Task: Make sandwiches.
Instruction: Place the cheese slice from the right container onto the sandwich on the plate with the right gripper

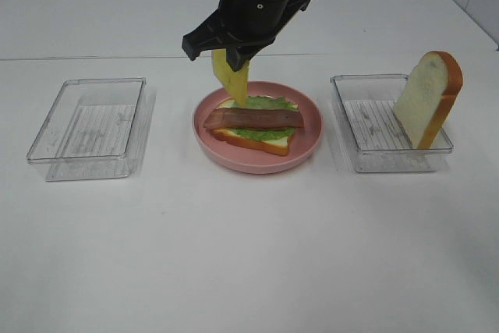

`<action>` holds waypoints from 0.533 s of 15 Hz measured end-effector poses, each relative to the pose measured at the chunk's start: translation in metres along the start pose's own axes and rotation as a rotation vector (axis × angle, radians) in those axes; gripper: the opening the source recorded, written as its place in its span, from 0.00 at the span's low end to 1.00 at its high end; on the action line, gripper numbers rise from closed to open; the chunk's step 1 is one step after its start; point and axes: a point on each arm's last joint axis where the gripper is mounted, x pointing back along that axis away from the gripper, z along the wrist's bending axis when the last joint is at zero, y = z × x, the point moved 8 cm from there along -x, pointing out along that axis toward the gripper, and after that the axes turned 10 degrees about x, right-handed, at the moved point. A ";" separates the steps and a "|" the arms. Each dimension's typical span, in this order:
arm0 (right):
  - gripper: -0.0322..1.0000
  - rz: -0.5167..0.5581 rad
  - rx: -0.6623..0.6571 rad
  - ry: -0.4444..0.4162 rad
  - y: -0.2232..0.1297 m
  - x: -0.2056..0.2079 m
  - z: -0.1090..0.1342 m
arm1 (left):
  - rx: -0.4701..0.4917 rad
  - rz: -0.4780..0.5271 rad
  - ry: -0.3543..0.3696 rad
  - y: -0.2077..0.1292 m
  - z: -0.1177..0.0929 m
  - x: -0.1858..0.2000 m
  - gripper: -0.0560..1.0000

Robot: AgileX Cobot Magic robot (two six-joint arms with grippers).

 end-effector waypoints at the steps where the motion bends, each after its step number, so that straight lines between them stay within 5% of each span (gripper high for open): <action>1: 0.06 -0.008 -0.014 0.016 0.002 -0.001 0.004 | 0.000 0.000 0.000 0.000 0.000 0.000 0.96; 6: 0.06 0.070 -0.035 0.064 -0.015 -0.041 0.018 | 0.000 0.000 0.000 0.000 0.000 0.000 0.96; 8: 0.06 0.114 0.005 0.022 -0.025 -0.058 0.013 | 0.000 0.000 0.000 0.000 0.000 0.000 0.96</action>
